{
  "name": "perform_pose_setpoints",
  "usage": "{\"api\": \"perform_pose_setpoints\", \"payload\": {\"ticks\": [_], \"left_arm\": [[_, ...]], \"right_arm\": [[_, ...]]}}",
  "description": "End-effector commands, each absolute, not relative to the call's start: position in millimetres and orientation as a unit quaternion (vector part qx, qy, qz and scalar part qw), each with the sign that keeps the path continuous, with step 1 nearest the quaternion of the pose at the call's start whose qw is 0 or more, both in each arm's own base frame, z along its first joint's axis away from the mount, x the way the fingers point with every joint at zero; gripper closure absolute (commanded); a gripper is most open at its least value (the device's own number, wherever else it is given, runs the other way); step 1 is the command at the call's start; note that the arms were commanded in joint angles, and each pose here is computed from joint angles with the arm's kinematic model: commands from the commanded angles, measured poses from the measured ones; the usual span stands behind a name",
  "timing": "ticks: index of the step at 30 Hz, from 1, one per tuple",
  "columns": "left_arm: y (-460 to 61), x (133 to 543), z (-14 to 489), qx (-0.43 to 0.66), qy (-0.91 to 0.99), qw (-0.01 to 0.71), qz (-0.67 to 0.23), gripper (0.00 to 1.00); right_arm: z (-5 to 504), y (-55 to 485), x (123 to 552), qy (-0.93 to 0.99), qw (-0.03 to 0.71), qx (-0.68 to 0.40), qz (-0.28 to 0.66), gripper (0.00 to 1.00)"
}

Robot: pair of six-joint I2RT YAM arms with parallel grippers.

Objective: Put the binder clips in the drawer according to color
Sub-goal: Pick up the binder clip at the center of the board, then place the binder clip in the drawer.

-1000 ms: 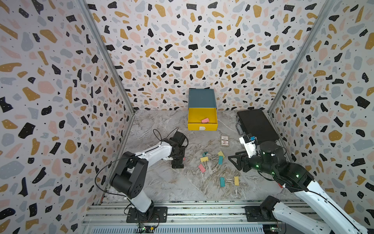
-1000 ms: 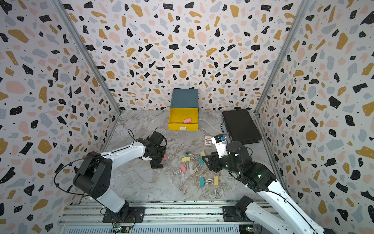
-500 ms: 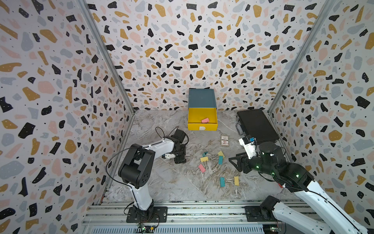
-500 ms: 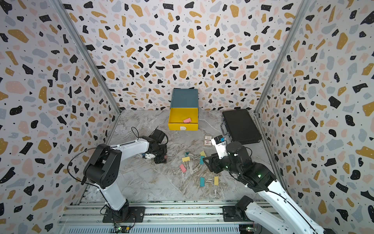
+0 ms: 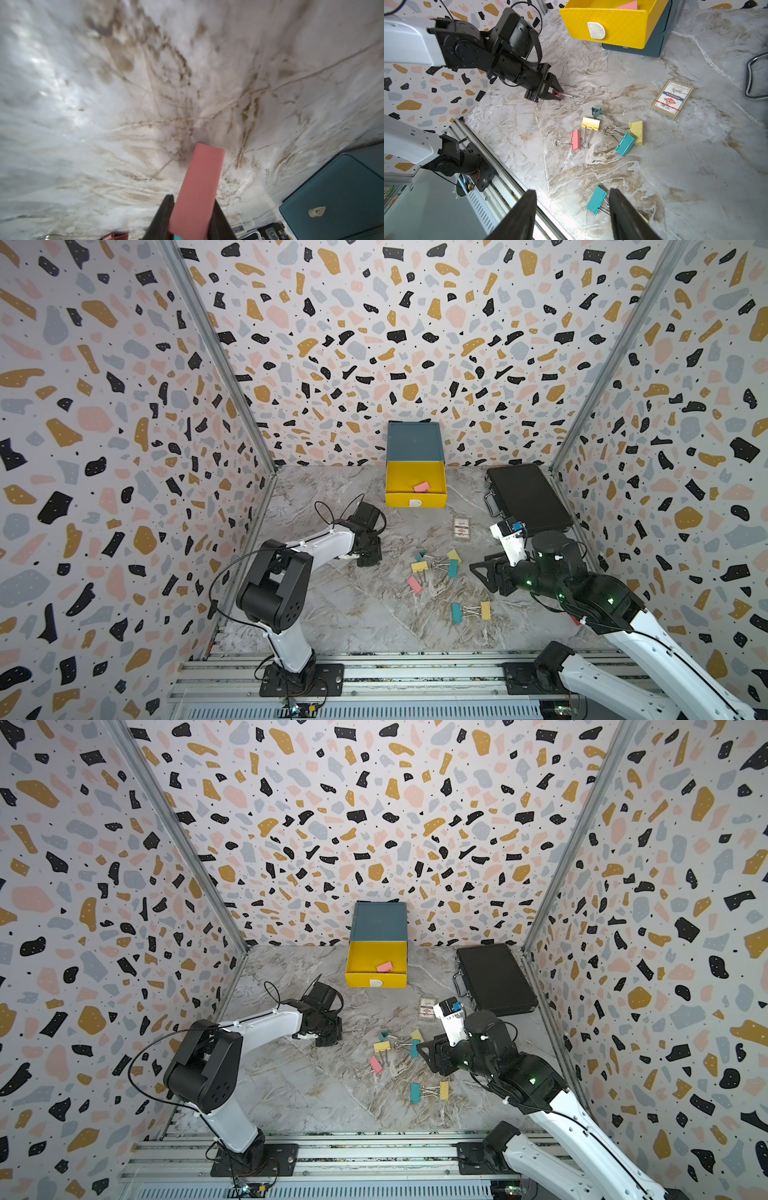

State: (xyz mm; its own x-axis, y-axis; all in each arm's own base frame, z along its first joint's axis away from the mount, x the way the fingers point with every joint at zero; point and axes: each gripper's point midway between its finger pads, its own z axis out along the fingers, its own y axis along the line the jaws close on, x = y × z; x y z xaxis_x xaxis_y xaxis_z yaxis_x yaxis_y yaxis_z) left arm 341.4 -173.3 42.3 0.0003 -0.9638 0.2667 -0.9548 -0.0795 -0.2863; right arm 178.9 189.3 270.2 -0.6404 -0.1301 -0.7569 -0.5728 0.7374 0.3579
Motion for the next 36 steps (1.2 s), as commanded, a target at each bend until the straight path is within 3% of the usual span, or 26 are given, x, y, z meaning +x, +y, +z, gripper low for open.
{"api": "perform_pose_setpoints", "payload": {"ticks": [1,5,10,20,24,31,36], "left_arm": [[-157,338,53,-0.7,0.688,0.044,-0.189,0.78],[-154,339,61,-0.683,0.697,0.062,-0.208,0.89],[-154,347,91,-0.647,0.721,0.091,-0.231,0.9],[-183,417,274,-0.416,0.786,0.278,-0.364,0.97],[-226,450,322,-0.329,0.78,0.291,-0.447,0.97],[-280,479,326,-0.274,0.788,0.256,-0.488,0.95],[-295,485,307,-0.273,0.799,0.236,-0.48,0.94]], "right_arm": [[273,186,179,0.854,0.378,-0.202,0.295,0.39],[273,186,180,0.853,0.38,-0.201,0.296,0.39],[275,187,179,0.851,0.382,-0.199,0.299,0.39],[285,186,182,0.845,0.397,-0.201,0.297,0.4],[294,177,190,0.845,0.42,-0.176,0.279,0.41],[340,165,205,0.812,0.497,-0.138,0.271,0.42],[356,167,211,0.807,0.507,-0.133,0.272,0.43]]}}
